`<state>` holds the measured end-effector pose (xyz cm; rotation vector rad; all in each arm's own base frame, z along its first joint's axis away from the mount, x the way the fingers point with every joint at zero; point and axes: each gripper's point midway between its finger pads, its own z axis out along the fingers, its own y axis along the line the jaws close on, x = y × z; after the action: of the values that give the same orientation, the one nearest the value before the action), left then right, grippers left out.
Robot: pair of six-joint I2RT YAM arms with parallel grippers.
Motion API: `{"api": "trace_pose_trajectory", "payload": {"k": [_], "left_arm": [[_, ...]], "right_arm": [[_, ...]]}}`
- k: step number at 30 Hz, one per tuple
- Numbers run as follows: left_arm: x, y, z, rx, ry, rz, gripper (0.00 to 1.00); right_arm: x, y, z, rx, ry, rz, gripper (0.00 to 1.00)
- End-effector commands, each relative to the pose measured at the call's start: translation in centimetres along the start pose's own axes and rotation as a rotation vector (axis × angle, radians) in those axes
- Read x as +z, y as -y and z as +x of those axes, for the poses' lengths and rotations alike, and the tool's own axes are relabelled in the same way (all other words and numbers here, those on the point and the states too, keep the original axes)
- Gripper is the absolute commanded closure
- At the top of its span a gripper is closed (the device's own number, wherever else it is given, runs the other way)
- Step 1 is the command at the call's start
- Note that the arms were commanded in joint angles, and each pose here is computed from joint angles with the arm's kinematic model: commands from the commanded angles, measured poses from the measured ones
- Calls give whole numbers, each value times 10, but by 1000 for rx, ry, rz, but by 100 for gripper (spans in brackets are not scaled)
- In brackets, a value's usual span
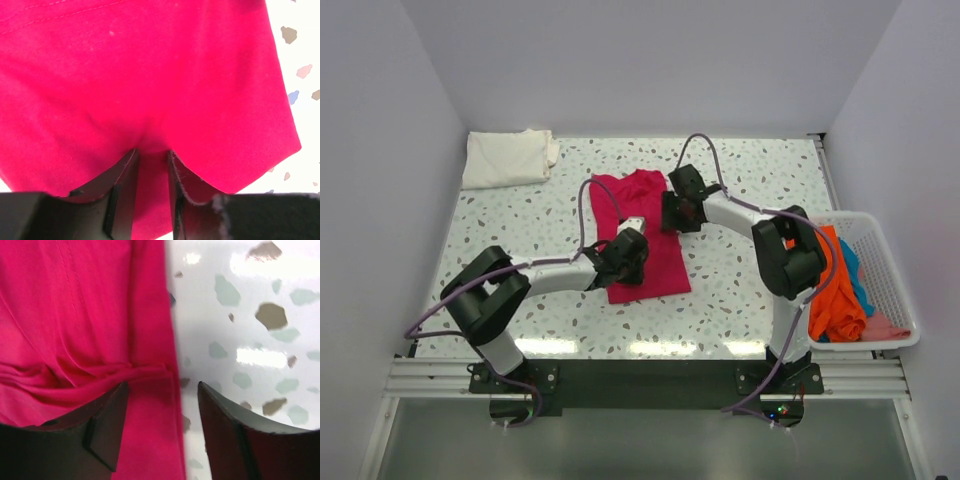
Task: Fold and stack the t-shirts
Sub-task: Fold the tshirt
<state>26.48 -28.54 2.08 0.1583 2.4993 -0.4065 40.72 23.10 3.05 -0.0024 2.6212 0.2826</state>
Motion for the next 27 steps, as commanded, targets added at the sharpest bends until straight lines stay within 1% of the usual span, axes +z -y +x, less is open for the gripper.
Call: {"api": "trace_pose_trajectory", "payload": {"k": [1,4,6,7,8,9,10,11,12,13,14,15,17,18,21,22,23,24,27], "left_arm": [[-17,-11,-1,1,8,-33,64],[-28,-7,-10,6,33,-14,61],[-42,-5,-22,0,63,2,54],[-47,-6,-27,-6,75,-1,52],[-56,-11,-32,-36,84,-10,48],[-61,-16,-33,-57,85,-19,46],[-63,-24,-27,-82,68,-31,45],[-68,-36,-30,-146,65,-40,45],[-71,-42,-26,-176,52,-39,45],[-71,-47,-8,-196,4,-22,46],[-76,-48,-9,-241,14,0,46],[-77,-50,4,-257,-18,13,47],[-83,-46,9,-302,-20,51,47],[-83,-45,22,-314,-56,75,47],[-84,-34,27,-367,-62,148,46],[-83,-32,36,-375,-90,175,46],[-83,-28,34,-396,-81,197,45],[-82,-29,42,-406,-101,198,45],[-81,-31,47,-432,-97,203,44]], "right_arm": [[-40,10,-7,-2,53,13,37],[-66,3,-4,18,81,-49,34],[-71,8,21,31,42,-66,34],[-85,5,20,52,75,-96,34],[-82,16,42,64,40,-78,34],[-86,16,52,75,27,-96,35],[-98,9,57,96,41,-140,35],[-94,17,82,108,-7,-134,36],[-96,17,92,119,-16,-146,36],[-99,12,101,144,-32,-174,36],[-101,17,116,157,-47,-178,36],[-102,15,119,172,-40,-195,36],[-104,18,132,219,-48,-206,36],[-103,16,131,231,-34,-219,36],[-99,15,138,280,-40,-234,36],[-97,12,136,301,-36,-250,36],[-94,11,140,312,-55,-255,36],[-92,8,138,321,-48,-269,37],[-86,8,141,356,-52,-272,41]]}}
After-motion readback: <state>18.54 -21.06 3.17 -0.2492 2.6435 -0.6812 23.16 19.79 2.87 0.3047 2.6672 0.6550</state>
